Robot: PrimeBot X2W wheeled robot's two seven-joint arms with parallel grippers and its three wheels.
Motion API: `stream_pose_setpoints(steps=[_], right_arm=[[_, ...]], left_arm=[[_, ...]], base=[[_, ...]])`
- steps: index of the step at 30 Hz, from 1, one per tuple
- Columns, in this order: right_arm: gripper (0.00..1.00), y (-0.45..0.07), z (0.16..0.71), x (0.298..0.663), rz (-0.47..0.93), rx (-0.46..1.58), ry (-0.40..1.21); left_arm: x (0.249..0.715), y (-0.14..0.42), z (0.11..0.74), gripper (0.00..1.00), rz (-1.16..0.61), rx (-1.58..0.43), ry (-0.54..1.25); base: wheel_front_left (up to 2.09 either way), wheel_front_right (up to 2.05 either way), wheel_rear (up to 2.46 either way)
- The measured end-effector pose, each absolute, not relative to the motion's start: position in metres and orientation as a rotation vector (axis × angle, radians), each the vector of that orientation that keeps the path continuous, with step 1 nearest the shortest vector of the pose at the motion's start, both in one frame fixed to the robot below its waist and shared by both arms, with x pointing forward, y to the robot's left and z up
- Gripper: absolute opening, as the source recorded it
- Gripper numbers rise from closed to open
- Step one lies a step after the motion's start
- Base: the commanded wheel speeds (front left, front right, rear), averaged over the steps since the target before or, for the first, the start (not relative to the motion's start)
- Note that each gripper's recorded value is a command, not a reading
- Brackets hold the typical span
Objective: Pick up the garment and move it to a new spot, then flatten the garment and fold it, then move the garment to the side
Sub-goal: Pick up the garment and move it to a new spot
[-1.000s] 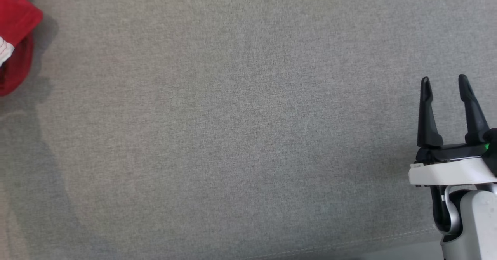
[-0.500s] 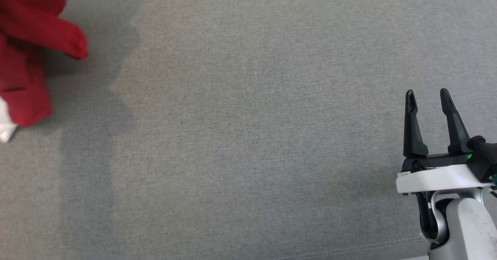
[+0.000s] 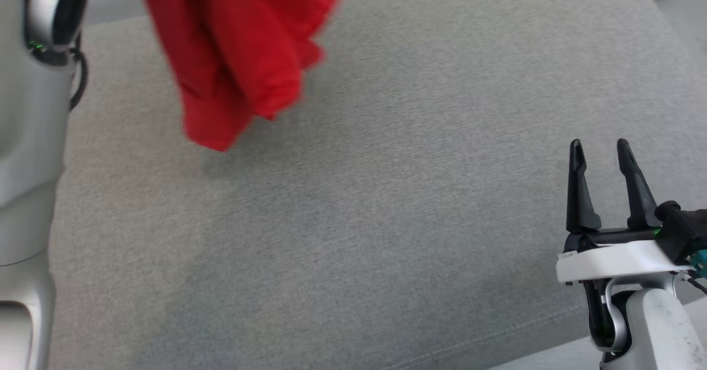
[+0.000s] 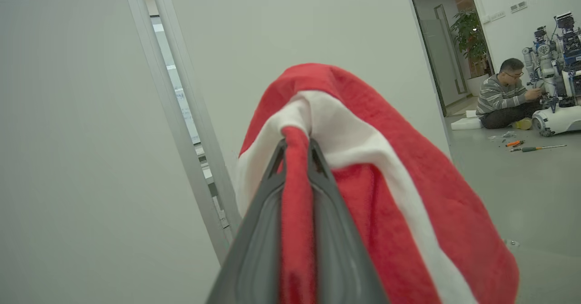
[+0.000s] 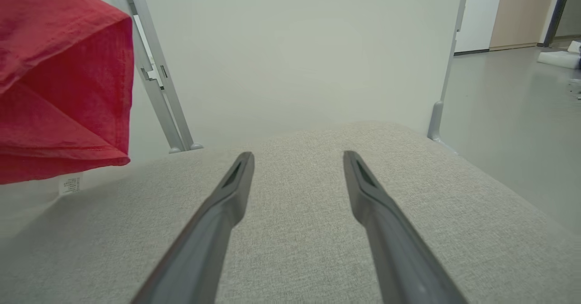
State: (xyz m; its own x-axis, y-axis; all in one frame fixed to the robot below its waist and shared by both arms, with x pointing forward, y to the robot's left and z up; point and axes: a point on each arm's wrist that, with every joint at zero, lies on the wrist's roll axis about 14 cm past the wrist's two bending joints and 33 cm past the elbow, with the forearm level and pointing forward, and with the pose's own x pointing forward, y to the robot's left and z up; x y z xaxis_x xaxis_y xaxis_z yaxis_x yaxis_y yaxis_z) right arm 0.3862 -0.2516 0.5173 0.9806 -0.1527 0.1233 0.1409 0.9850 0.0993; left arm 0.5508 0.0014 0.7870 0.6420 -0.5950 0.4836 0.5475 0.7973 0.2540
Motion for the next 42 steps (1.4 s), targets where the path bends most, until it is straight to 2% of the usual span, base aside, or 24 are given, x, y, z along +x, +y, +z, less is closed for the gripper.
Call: stream_pose_setpoints(steps=[5, 8, 16, 22, 27, 28, 29, 37, 42], right_arm=[[1.0, -0.263, 0.522, 0.372, -0.19, 0.109, -0.142], [1.0, -0.269, 0.524, 0.366, -0.209, 0.111, -0.148], [1.0, -0.272, 0.519, 0.365, -0.221, 0.112, -0.133], [1.0, -0.269, 0.515, 0.367, -0.213, 0.113, -0.119], [1.0, -0.267, 0.513, 0.368, -0.207, 0.115, -0.113], [1.0, -0.266, 0.512, 0.369, -0.204, 0.116, -0.112], [1.0, -0.264, 0.513, 0.369, -0.198, 0.116, -0.113], [1.0, -0.252, 0.521, 0.366, -0.158, 0.108, -0.134], [1.0, -0.238, 0.527, 0.37, -0.112, 0.104, -0.155]], left_arm=[[0.537, -0.043, 0.787, 0.0, -0.756, 0.042, -0.578], [0.534, -0.062, 0.761, 0.0, -0.804, 0.004, -0.522], [0.535, -0.073, 0.622, 0.0, -0.794, -0.116, -0.209], [0.503, -0.072, 0.509, 0.0, -0.761, -0.183, 0.063], [0.472, -0.075, 0.458, 0.0, -0.773, -0.183, 0.192], [0.468, -0.076, 0.455, 0.47, -0.776, -0.182, 0.196], [0.466, -0.077, 0.455, 1.0, -0.779, -0.18, 0.19], [0.468, -0.07, 0.504, 1.0, -0.758, -0.193, 0.02], [0.475, -0.032, 0.534, 1.0, -0.662, -0.168, -0.082]], base=[[0.0, 0.0, 0.0], [0.0, 0.0, 0.0], [0.0, 0.0, 0.0], [0.0, 0.0, 0.0], [0.0, 0.0, 0.0], [0.0, 0.0, 0.0], [0.0, 0.0, 0.0], [0.0, 0.0, 0.0], [0.0, 0.0, 0.0]])
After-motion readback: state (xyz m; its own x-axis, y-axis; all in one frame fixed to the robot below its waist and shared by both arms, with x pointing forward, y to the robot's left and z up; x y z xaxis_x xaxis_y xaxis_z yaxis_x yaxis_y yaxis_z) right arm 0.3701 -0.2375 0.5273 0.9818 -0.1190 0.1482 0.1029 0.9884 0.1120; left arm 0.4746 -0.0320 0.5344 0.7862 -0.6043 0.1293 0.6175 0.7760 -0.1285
